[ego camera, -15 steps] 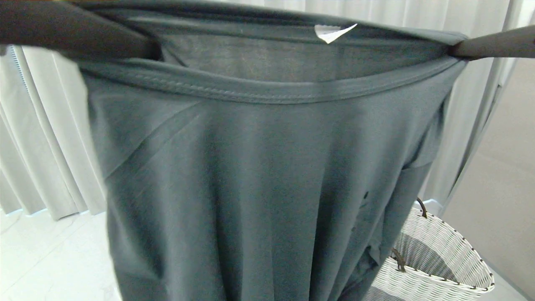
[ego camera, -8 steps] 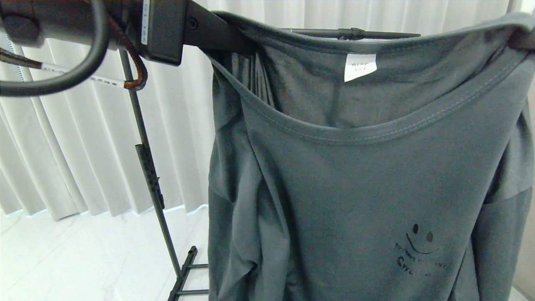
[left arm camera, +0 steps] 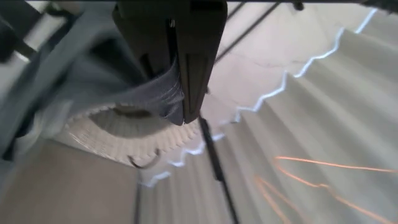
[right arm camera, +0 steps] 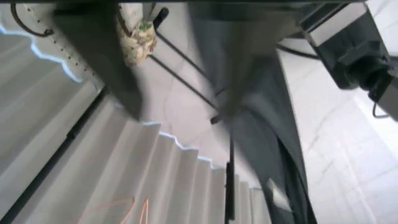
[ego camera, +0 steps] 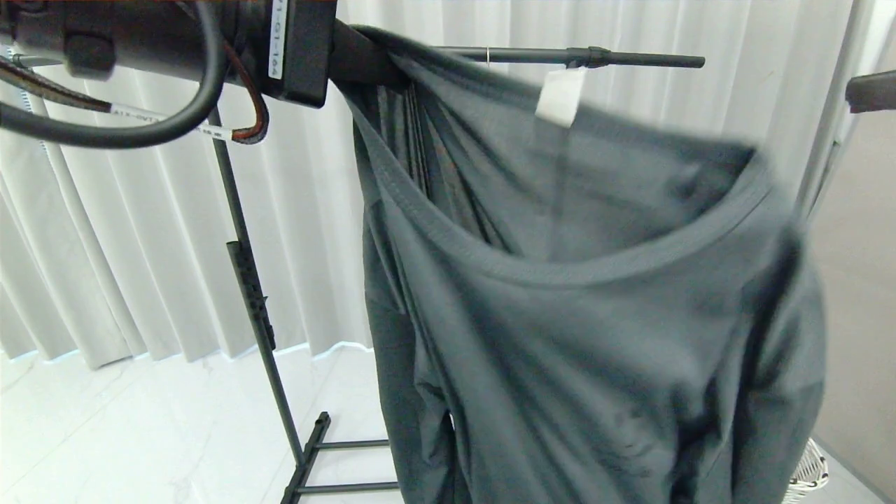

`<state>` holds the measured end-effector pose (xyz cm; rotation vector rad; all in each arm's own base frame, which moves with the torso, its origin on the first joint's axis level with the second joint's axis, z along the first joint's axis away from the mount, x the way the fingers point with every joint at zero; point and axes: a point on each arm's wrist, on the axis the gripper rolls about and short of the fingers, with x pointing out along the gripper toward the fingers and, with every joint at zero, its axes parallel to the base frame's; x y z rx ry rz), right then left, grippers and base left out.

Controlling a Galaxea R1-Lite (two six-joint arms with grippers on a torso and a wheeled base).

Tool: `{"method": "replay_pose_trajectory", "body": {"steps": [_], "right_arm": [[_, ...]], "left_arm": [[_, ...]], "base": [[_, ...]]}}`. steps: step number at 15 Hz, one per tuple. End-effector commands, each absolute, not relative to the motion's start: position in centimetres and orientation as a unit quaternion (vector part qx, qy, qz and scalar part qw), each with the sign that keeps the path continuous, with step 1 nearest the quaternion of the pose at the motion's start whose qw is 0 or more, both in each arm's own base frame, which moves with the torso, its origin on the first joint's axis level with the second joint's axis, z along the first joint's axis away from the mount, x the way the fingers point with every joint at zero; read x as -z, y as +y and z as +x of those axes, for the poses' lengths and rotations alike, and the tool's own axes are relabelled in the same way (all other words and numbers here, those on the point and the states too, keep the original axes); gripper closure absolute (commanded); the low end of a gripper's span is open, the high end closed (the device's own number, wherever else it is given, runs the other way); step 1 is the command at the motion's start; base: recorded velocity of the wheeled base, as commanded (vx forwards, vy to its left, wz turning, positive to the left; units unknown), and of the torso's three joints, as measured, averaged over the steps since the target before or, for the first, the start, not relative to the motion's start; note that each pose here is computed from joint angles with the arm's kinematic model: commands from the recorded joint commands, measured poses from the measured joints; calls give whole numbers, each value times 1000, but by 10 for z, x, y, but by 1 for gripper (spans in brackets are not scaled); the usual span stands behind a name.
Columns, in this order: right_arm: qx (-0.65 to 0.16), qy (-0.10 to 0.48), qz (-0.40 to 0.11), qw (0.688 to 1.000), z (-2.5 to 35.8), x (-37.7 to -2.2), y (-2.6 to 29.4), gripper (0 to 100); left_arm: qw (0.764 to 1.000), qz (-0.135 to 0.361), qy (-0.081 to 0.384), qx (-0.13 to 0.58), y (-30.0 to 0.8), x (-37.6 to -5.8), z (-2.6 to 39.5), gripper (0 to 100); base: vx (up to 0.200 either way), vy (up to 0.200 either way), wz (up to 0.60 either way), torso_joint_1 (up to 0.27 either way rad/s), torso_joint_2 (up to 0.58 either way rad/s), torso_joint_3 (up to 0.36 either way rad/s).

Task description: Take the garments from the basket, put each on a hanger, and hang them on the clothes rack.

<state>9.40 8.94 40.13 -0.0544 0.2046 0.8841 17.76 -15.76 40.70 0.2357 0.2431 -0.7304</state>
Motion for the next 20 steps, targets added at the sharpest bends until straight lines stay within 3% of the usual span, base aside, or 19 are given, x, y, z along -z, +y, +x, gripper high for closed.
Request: {"method": "replay_pose_trajectory", "body": {"steps": [1, 4, 6, 8, 14, 20], "right_arm": [[-426, 108, -30, 898, 91, -394, 86, 0], [-395, 123, -33, 910, 87, -382, 74, 0], [-278, 156, -70, 945, 100, -373, 60, 0], [-189, 175, -101, 961, 111, -367, 46, 0], [-50, 197, -177, 963, 123, -359, 20, 0], [-55, 199, -118, 971, 123, -359, 21, 0]], "left_arm": [[927, 117, 117, 337, -159, -406, 184, 100], [943, 126, 116, 287, -153, -406, 189, 100], [954, 148, 114, 234, -140, -407, 197, 100], [962, 182, 112, 171, -116, -408, 209, 100], [965, 190, 128, 124, -90, -404, 208, 100], [962, 195, 160, 107, -73, -389, 193, 100]], "base": [[0, 0, 0, 0, 0, 0], [0, 0, 0, 0, 0, 0], [0, 0, 0, 0, 0, 0], [0, 0, 0, 0, 0, 0], [0, 0, 0, 0, 0, 0], [0, 0, 0, 38, -66, -24]]}}
